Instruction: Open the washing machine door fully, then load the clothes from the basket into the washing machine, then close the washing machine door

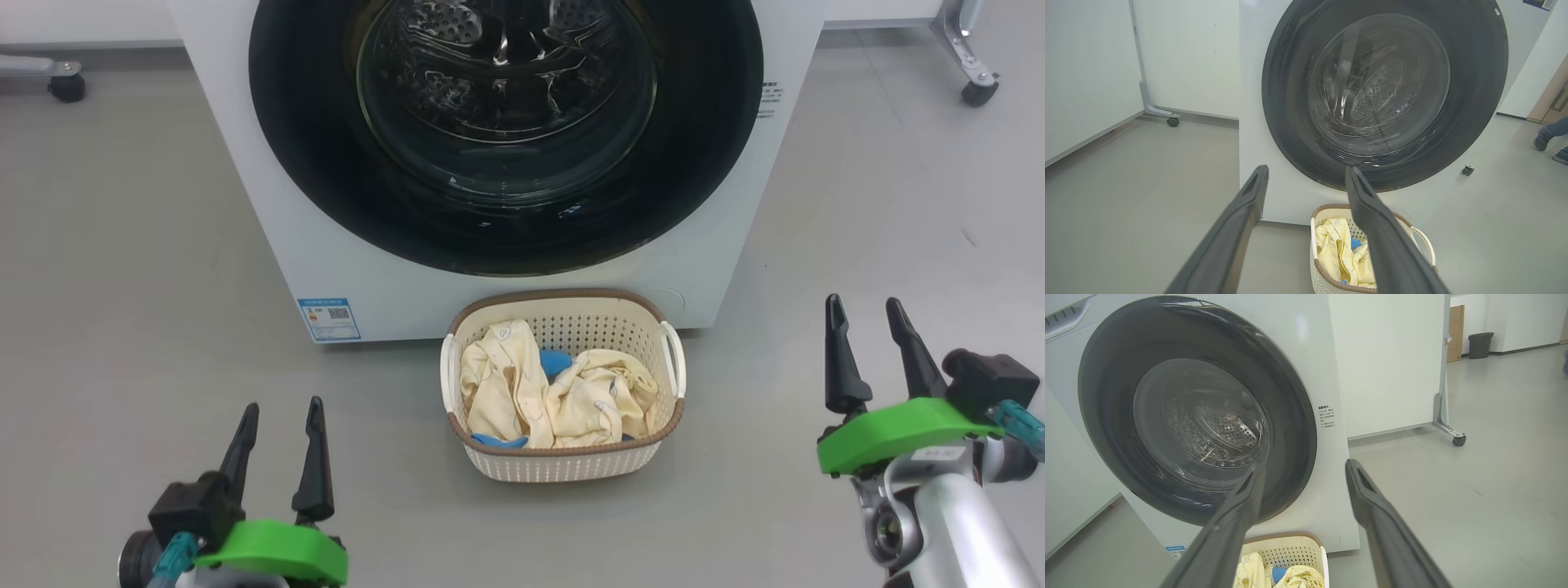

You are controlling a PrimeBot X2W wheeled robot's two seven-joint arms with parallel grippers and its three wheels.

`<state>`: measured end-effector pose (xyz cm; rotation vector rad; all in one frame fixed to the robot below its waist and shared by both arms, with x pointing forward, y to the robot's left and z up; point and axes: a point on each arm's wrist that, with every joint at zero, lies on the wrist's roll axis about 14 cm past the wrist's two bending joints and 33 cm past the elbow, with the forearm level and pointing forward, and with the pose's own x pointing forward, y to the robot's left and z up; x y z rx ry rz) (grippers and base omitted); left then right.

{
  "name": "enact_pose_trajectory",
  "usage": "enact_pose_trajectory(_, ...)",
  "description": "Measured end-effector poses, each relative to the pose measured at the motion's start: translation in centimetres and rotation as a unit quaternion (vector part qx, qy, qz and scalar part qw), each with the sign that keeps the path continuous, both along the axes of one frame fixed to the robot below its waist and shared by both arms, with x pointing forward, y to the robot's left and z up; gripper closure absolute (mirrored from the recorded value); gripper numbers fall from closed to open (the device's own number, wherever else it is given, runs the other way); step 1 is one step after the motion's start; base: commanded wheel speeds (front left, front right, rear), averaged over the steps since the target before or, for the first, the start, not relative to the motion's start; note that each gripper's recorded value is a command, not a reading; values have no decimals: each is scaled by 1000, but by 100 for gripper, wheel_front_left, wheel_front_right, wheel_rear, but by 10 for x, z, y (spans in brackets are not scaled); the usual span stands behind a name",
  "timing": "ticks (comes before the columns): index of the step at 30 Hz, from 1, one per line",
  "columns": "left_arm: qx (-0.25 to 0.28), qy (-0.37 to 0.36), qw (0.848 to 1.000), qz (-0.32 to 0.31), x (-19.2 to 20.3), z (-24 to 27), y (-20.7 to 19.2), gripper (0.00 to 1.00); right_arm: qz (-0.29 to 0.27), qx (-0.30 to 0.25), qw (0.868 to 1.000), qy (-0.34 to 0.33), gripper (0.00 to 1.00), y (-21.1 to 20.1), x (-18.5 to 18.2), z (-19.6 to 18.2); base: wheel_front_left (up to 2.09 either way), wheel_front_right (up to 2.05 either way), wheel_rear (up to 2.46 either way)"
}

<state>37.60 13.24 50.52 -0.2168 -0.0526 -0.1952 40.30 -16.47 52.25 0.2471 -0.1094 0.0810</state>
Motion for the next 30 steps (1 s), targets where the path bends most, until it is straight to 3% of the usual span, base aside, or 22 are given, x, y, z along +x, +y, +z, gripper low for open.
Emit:
enact_pose_trajectory(12,3,30,1000,1,4,-18,1,0,7,2,999,39,0,5,-1,-25,0,0,0)
enact_pose_trajectory(30,3,27,1000,4,6,-16,3,0,11,2,999,32,0,7,2,-19,0,0,0)
